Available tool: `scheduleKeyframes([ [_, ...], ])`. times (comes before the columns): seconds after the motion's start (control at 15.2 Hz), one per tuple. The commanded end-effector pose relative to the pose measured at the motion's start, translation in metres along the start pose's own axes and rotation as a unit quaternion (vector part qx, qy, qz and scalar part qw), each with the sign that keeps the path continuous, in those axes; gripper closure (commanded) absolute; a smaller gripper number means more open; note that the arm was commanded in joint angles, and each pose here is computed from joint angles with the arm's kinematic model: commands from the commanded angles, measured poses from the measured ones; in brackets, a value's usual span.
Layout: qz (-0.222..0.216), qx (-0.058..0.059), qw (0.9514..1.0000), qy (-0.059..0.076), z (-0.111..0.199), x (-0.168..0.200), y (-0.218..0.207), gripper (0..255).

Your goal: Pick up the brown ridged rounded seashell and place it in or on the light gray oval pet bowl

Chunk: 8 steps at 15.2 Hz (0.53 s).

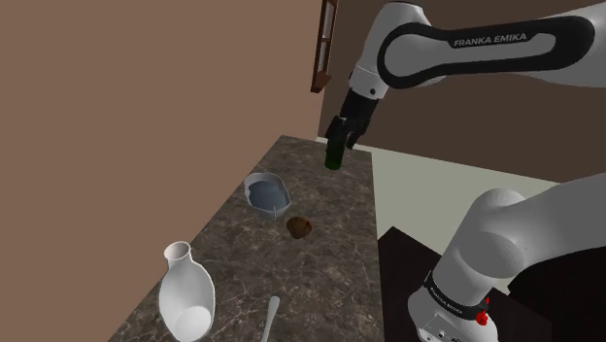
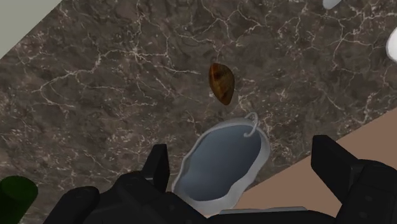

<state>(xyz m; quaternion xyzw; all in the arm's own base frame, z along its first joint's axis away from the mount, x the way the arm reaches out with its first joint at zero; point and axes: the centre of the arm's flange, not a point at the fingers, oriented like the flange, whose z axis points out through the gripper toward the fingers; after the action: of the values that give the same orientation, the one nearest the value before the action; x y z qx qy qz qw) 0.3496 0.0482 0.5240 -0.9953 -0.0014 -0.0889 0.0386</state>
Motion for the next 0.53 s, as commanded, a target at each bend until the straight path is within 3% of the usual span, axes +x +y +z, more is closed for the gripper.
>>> scheduleKeyframes([
  [0.0,-0.004,-0.006,1.0,-0.002,0.028,0.003,-0.006,0],
  [0.46,-0.016,-0.025,0.9995,-0.013,0.12,0.013,-0.02,0],
])
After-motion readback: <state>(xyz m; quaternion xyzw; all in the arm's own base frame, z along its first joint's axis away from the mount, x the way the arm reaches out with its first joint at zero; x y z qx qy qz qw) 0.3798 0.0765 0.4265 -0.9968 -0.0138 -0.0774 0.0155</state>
